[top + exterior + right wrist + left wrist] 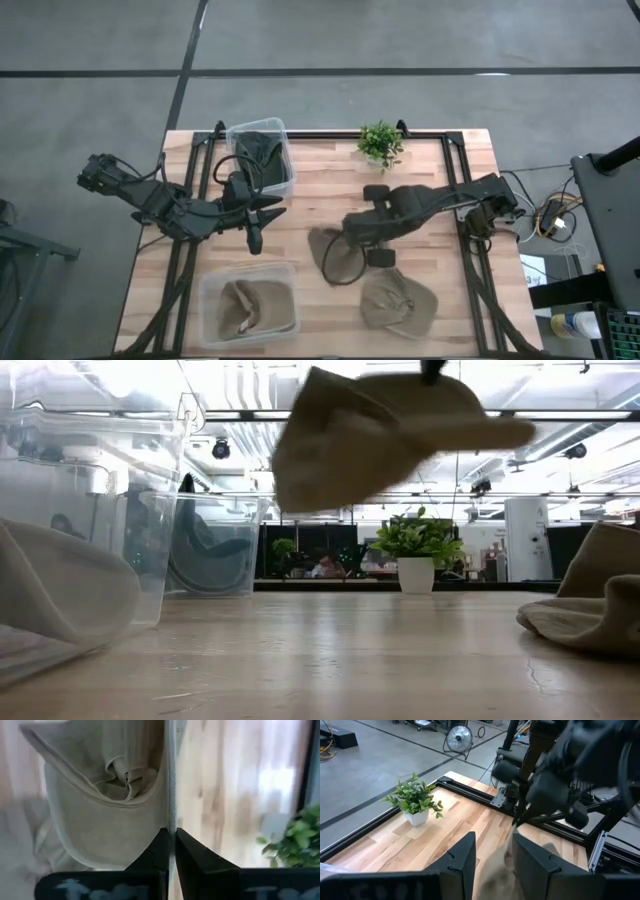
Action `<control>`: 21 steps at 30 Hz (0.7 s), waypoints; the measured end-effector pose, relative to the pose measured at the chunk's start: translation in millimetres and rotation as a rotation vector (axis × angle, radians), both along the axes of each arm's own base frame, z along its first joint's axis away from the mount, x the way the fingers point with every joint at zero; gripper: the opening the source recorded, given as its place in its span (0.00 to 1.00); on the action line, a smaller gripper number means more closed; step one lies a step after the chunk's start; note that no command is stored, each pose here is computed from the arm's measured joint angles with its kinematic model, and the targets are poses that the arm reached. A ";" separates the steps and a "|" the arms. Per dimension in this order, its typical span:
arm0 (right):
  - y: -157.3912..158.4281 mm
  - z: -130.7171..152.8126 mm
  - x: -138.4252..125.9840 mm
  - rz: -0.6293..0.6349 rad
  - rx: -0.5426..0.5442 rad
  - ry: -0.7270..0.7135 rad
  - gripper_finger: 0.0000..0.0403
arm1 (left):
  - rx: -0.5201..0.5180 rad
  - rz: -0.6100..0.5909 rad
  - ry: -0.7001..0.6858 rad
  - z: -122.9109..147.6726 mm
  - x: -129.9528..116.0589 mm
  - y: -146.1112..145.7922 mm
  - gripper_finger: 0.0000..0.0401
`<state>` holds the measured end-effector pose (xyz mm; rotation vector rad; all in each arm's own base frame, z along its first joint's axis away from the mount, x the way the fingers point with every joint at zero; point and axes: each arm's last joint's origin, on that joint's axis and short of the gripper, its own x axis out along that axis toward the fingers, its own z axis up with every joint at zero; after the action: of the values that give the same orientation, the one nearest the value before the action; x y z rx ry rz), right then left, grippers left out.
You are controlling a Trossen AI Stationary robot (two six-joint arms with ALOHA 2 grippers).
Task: Pick & Place hat
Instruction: Put the brown cap into the bottom transparent bin
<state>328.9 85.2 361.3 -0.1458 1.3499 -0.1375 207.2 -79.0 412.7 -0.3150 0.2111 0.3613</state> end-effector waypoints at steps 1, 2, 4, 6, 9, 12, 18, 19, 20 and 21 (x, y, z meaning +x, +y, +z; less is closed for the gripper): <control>-1.4 6.2 -1.3 -0.004 -0.001 -0.027 0.03 | 0.000 0.000 0.000 0.0 0.0 0.0 0.30; -2.4 11.4 -2.1 -0.006 -0.003 -0.050 0.03 | 0.000 0.000 0.001 -0.1 0.0 0.0 0.30; -5.2 22.4 -3.8 -0.027 -0.038 -0.106 0.03 | 0.000 0.001 0.000 0.0 0.0 0.0 0.30; -8.0 31.3 -6.4 -0.061 -0.084 -0.151 0.03 | 0.002 0.008 -0.002 0.1 0.0 0.2 0.30; -11.1 43.6 -9.3 -0.089 -0.122 -0.213 0.03 | -0.004 0.013 -0.007 0.3 0.0 0.2 0.30; -11.5 56.5 -11.4 -0.086 -0.106 -0.273 0.03 | 0.000 0.031 -0.010 0.4 -0.2 0.7 0.30; -7.3 66.4 -4.8 -0.017 0.019 -0.358 0.03 | 0.025 0.063 -0.012 0.9 -0.7 1.8 0.30; -5.7 66.4 -2.8 -0.003 0.058 -0.369 0.03 | 0.027 0.070 -0.013 1.0 -0.8 2.0 0.30; -4.2 66.1 -0.4 0.010 0.095 -0.381 0.03 | 0.031 0.079 -0.015 1.0 -0.9 2.3 0.30; -2.8 65.6 1.8 0.021 0.126 -0.391 0.03 | 0.035 0.091 -0.016 1.1 -1.0 2.6 0.30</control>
<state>330.8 82.4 426.9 -0.0245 0.9631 -0.0587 206.1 -76.4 413.8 -0.2935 0.1745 0.4522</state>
